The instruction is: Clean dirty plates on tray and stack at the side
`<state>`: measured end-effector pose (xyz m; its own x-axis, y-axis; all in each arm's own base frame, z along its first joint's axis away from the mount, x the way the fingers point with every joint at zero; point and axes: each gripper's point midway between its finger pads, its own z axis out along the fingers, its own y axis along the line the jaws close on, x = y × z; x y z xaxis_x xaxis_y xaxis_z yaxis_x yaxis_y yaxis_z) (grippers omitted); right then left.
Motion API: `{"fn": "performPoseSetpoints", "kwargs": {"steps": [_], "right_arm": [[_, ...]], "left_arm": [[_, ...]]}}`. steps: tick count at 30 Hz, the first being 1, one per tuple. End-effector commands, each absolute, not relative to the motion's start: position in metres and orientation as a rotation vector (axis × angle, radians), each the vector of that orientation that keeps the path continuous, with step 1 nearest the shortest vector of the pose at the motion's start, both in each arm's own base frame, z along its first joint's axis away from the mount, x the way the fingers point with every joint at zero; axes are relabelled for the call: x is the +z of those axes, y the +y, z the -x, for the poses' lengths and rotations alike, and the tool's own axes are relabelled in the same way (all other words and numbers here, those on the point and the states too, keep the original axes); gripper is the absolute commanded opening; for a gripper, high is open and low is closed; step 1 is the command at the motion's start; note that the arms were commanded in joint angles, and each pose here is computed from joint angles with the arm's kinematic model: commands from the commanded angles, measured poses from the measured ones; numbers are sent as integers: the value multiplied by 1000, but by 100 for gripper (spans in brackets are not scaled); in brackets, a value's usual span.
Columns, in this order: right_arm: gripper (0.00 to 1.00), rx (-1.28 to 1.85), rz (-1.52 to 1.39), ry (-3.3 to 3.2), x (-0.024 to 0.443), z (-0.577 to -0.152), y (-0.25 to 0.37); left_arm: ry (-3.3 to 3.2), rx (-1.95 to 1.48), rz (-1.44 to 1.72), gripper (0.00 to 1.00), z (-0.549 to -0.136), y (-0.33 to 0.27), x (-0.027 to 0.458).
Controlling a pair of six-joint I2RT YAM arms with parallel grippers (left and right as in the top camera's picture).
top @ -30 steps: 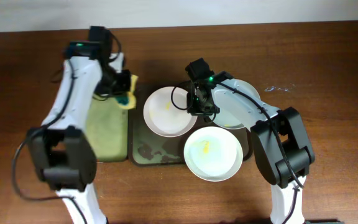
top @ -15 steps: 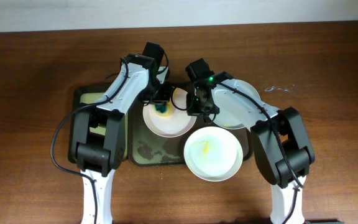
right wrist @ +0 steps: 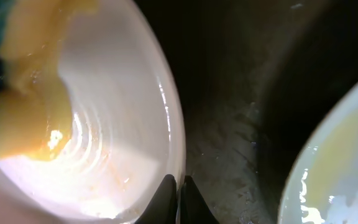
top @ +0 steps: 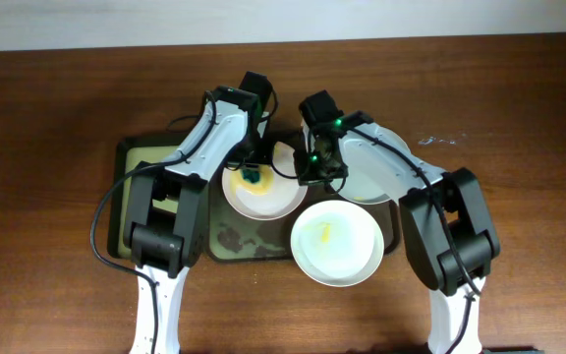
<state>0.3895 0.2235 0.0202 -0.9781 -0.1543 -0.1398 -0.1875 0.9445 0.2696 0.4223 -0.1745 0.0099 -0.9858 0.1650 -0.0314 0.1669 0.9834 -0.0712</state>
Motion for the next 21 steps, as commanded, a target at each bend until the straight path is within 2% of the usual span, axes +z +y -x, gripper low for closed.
{"fn": "performPoseSetpoints", "kwargs": {"steps": [1,4,8,12,16,18,21], "right_arm": [[4,658,468,2970,22,-370,254],[4,738,557,2937,26,-366,262],[4,738,557,2936,26,-366,262],[4,761,561,2926,27,-367,265],[4,760,560,2928,27,-366,265],[4,760,560,2928,27,-366,265],[4,760,560,2928,27,-366,265]], "left_arm": [[3235,-145,-331,0,-397,-176,-37],[3255,-238,-342,0,-390,-189,-43],[3182,-937,-612,0,-359,-252,-19],[3131,-1159,-670,0,-348,-265,-4],[3019,-1073,-564,0,-396,-244,49],[3036,-728,-405,0,-423,-206,65],[3088,-459,-343,0,-424,-184,55]]}}
